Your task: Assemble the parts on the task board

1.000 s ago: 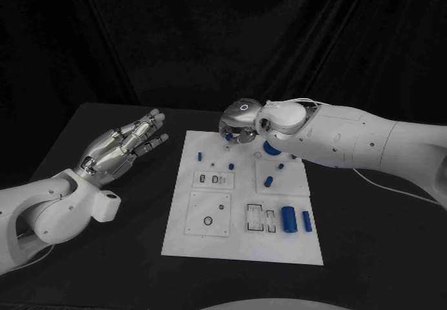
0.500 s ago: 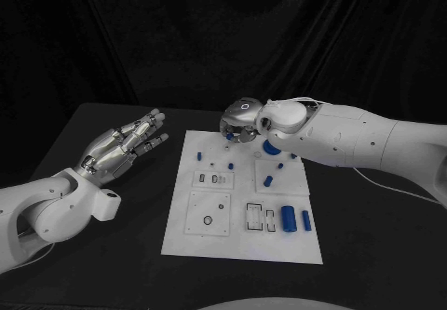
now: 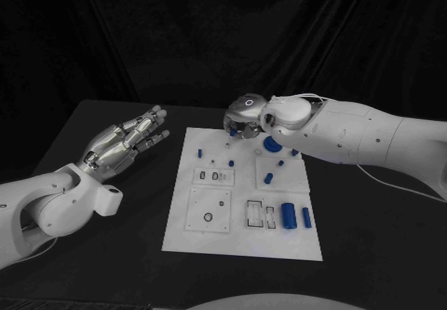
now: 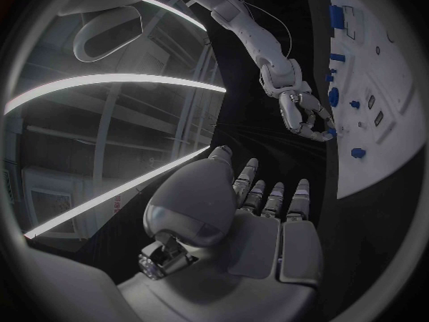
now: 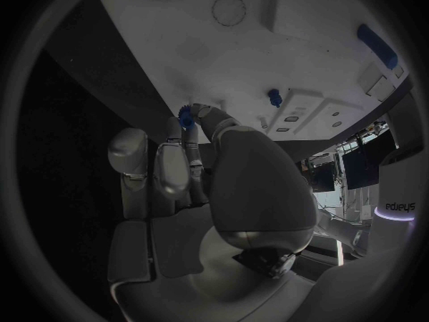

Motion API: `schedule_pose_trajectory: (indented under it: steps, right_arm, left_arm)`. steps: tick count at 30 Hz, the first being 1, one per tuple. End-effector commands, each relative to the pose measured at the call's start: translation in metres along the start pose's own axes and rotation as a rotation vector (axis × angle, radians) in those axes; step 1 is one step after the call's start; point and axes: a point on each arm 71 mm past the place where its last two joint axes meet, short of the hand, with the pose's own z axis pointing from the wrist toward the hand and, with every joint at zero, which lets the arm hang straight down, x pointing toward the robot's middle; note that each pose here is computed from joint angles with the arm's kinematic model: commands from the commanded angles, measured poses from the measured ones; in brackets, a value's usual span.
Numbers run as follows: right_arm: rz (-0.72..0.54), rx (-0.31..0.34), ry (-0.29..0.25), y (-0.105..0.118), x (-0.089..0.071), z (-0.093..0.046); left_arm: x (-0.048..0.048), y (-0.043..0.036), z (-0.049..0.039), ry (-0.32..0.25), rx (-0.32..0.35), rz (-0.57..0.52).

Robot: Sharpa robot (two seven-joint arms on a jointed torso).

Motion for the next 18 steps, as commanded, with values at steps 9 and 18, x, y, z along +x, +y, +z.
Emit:
schedule_pose_trajectory:
  steps: [9,18]
  right_arm:
    - [-0.004,0.029,0.003,-0.0033,-0.0003,-0.0008]
    - [-0.004,0.022,0.008,-0.0013,-0.0002,0.0006]
  left_arm:
    - [0.0009,-0.0012,0.0021,0.013,0.005,-0.005]
    - [0.0008,-0.0003,0.0032,0.016,0.000,-0.006]
